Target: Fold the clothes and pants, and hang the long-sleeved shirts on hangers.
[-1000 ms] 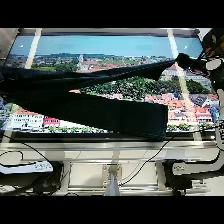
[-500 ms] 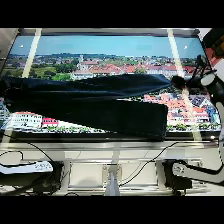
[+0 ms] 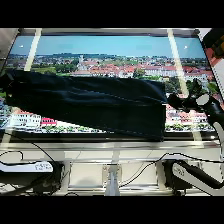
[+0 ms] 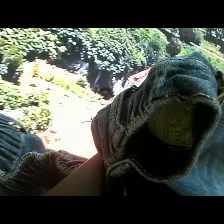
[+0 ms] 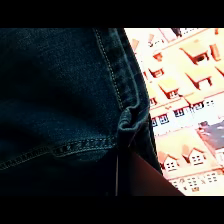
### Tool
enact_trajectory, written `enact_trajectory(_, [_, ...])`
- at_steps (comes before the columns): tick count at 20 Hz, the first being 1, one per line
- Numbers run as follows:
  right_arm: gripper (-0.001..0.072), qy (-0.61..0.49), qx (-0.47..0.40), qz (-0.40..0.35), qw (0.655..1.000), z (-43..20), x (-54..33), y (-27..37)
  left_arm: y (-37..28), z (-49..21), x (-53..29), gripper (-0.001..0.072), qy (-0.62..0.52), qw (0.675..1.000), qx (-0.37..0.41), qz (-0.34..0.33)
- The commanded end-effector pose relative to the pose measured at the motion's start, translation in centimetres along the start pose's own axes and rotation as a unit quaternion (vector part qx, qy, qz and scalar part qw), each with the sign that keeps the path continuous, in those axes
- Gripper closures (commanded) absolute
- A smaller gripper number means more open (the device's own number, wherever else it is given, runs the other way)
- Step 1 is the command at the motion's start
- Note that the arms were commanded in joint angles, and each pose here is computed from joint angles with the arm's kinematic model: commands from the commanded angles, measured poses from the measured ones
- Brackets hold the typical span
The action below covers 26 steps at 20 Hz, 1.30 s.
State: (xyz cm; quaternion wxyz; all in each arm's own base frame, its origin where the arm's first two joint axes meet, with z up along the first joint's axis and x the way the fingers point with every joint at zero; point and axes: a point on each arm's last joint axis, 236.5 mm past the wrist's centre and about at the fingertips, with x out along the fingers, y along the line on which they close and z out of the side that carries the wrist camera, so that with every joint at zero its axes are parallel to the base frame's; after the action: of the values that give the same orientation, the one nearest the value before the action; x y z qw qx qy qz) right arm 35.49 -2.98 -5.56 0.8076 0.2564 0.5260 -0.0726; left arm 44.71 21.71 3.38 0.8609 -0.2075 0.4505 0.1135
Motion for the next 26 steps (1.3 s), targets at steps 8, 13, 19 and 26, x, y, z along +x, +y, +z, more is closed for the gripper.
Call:
enact_trajectory(8, [0.0101,-0.126,-0.006,0.000,0.992,8.3,-1.1,0.8,-3.9,1.7,2.3,0.0655,-0.037,0.997,0.058,-0.016])
enact_trajectory(13, [0.0101,-0.128,-0.002,0.013,0.992,11.7,-0.6,2.3,-2.9,7.5,1.2,0.0656,-0.161,0.985,0.057,0.015])
enact_trajectory(19, [0.0101,-0.127,-0.002,0.015,0.992,11.9,-0.7,2.4,-3.0,10.2,2.5,0.0655,-0.224,0.972,0.058,0.031])
enact_trajectory(26, [0.0102,-0.125,-0.003,0.014,0.992,11.8,-0.7,2.4,-4.4,8.0,9.4,0.0654,-0.201,0.977,0.068,0.026])
